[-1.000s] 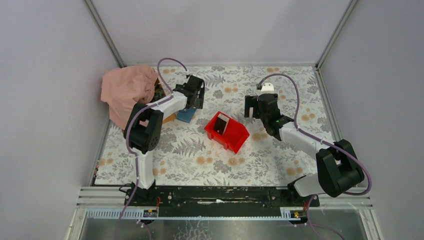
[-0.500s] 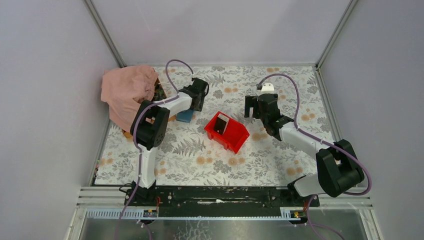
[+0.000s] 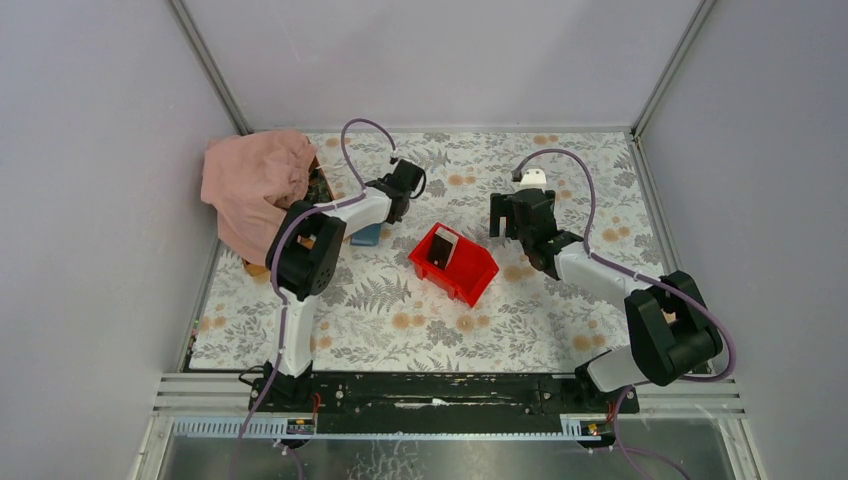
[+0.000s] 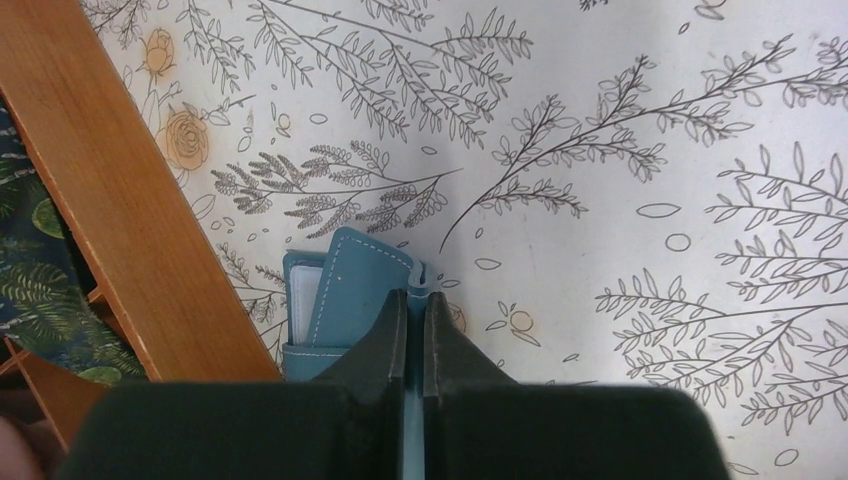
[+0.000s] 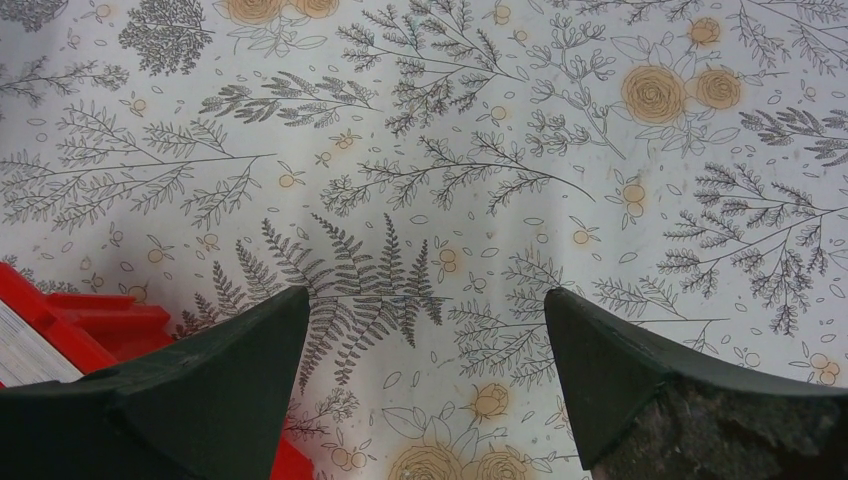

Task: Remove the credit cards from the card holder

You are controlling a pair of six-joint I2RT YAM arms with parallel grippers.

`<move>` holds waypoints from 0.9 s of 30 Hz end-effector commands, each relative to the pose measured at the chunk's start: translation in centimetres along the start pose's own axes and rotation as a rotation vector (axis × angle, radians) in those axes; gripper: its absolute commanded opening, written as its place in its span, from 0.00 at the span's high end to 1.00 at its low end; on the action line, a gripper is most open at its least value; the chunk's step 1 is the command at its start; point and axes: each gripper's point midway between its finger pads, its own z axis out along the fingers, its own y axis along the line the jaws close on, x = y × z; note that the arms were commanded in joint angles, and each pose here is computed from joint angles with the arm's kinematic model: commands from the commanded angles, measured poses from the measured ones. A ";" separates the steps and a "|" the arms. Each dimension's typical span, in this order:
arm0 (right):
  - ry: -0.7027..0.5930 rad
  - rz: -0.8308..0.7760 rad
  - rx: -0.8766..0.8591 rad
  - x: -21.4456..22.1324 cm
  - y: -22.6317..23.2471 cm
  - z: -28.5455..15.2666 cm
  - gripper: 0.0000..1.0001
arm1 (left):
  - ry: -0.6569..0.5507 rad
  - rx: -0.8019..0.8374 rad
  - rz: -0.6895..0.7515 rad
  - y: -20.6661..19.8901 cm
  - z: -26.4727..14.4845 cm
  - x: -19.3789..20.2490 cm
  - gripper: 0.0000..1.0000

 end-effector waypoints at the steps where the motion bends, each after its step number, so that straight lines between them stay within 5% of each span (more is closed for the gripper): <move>1: -0.040 0.022 0.025 -1.4 -0.1 0.3 0.05 | 0.093 -0.026 0.028 0.8 -1.5 2.3 1.00; 10: -0.029 0.025 0.013 -1.2 0.2 0.5 0.08 | -0.124 -0.008 -0.112 3.5 -10.3 -4.6 1.00; 18: -0.050 -0.015 -0.274 -2.1 4.8 -1.1 0.48 | -0.173 0.077 -0.144 3.5 -15.6 -4.0 1.00; 27: -0.007 -0.118 -0.590 -1.6 10.1 -3.6 0.49 | -0.216 0.079 -0.154 4.9 -17.5 -2.9 1.00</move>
